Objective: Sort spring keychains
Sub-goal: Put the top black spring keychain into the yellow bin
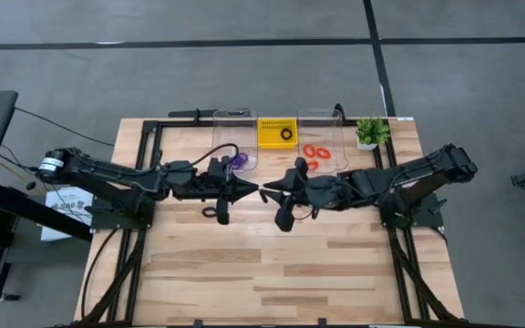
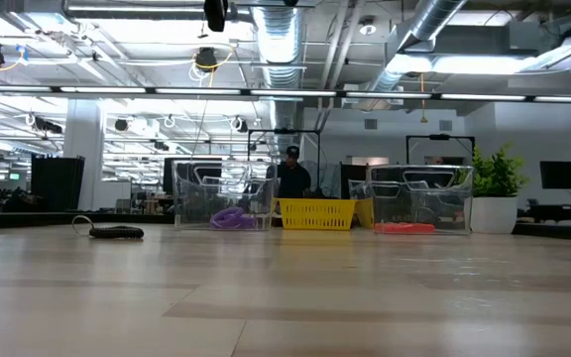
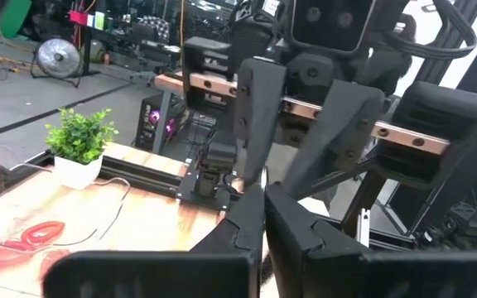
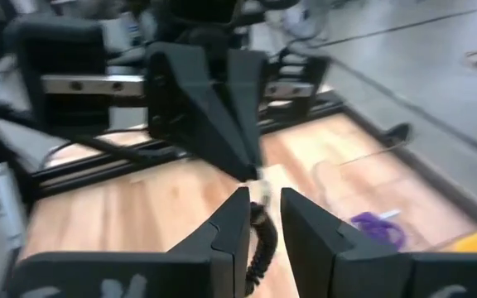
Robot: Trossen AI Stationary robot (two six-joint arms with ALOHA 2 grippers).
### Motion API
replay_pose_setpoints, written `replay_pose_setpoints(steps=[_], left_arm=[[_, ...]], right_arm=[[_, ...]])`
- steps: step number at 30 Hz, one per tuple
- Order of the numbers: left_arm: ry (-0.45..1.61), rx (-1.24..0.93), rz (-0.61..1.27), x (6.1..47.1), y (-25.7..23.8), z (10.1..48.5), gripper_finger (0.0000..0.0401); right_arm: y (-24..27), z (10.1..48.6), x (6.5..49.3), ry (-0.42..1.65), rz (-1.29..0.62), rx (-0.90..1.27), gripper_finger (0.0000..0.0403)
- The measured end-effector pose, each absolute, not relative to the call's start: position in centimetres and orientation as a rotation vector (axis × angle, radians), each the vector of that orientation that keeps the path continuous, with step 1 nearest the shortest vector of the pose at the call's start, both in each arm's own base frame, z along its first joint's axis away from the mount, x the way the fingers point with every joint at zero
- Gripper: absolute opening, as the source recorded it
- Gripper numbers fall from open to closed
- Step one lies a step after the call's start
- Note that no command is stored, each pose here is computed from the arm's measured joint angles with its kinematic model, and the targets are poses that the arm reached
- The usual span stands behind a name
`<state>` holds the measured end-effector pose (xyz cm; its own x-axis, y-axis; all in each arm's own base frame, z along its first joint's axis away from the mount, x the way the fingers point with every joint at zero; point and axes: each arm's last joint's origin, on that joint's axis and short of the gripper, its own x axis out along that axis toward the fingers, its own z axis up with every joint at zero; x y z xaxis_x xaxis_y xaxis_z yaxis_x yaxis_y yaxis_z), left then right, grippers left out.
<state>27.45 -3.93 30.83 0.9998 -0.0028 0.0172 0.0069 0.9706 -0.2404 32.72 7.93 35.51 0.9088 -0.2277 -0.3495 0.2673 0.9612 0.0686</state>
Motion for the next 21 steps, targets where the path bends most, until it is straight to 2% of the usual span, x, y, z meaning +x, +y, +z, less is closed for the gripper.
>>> replay_pose_setpoints(steps=[5,10,21], left_arm=[[-0.017,-0.243,-0.005,27.45,-3.93,30.84,0.001],[-0.01,-0.242,-0.008,27.43,-3.95,30.79,0.001],[0.046,-0.237,-0.003,27.26,-3.82,30.35,0.0014]], right_arm=[[7.78,35.54,32.82,0.348,-0.228,0.127,0.0056],[7.93,35.53,32.78,0.352,-0.219,0.108,0.0008],[7.94,35.65,32.82,0.329,-0.242,0.14,0.0001]])
